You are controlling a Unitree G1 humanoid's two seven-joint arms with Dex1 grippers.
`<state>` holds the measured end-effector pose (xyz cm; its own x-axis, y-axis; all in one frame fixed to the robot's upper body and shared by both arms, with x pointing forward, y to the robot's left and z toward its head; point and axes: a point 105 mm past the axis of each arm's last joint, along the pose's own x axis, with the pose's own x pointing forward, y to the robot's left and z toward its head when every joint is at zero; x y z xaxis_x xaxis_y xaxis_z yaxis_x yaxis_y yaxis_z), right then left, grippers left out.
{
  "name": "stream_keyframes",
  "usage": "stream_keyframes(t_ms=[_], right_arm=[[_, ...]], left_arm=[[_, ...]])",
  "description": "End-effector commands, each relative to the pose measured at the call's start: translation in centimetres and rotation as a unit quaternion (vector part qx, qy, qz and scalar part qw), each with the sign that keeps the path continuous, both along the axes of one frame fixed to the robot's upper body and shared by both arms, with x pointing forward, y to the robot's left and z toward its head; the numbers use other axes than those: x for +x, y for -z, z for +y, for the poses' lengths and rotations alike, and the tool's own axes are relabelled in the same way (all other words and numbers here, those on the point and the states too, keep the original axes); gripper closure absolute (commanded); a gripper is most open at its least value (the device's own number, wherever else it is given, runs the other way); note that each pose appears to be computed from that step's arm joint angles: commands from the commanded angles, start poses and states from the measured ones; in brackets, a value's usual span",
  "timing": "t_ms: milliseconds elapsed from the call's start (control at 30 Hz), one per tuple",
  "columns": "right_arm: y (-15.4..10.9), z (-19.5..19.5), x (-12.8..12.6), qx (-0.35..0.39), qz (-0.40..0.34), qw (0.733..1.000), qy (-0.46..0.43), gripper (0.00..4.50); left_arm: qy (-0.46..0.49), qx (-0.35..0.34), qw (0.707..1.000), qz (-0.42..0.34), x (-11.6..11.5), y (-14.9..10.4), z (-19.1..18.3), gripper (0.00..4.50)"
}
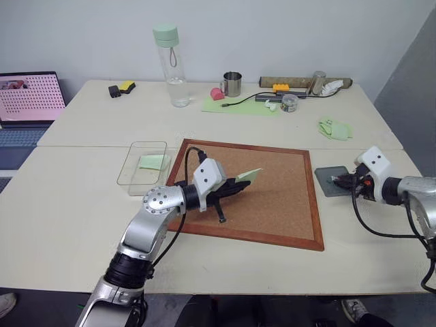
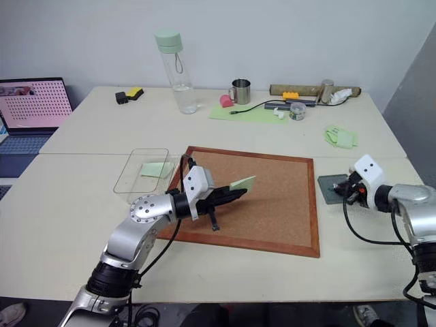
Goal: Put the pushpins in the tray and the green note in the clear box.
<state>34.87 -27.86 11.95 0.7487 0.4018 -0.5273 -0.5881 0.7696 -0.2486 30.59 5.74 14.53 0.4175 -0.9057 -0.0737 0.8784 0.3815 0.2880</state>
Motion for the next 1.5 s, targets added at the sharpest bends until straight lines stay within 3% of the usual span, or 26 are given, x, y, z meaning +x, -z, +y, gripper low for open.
stream_keyframes(t_ms=[33,200,300,500,667,800,1000,1233,1500], right_arm=[[-1.7,-0.1,0.8,-0.002,-0.03,1.0,0.001,2.69],[-3.2,0.2,0.8,-0.002,-0.055,0.998,-0.016,1.59],[-5.4,1.3,0.2,-0.025,-0.086,0.993,-0.076,0.96],[-11.3,7.7,-2.7,0.029,-0.14,0.96,-0.24,0.96],[-14.9,12.0,-3.9,0.098,-0.164,0.933,-0.305,0.96],[-15.5,13.3,-4.0,0.103,-0.165,0.924,-0.328,0.96],[-14.7,13.8,-4.1,0.095,-0.156,0.922,-0.34,0.96],[-14.6,13.5,-4.5,0.092,-0.149,0.924,-0.34,0.9],[-14.4,13.2,-4.5,0.086,-0.15,0.926,-0.337,0.9]], left_arm=[[-0.014,-0.011,1.0,-0.024,-0.1,-1.2,0.3,4.5],[-0.035,-0.018,0.999,-0.026,-0.1,-1.4,1.0,4.5],[-0.068,-0.032,0.997,-0.03,0.1,-2.1,2.3,4.5],[-0.203,-0.032,0.977,-0.059,1.2,-4.2,8.2,4.5],[-0.365,-0.009,0.927,-0.088,3.2,-5.7,14.1,4.5],[-0.455,0.032,0.887,-0.075,4.3,-4.7,17.6,4.5],[-0.48,0.061,0.874,-0.054,4.9,-2.8,18.7,4.5],[-0.503,0.039,0.862,-0.06,4.9,-3.3,19.2,3.16],[-0.486,0.003,0.872,-0.055,4.2,-4.7,18.7,1.65]])
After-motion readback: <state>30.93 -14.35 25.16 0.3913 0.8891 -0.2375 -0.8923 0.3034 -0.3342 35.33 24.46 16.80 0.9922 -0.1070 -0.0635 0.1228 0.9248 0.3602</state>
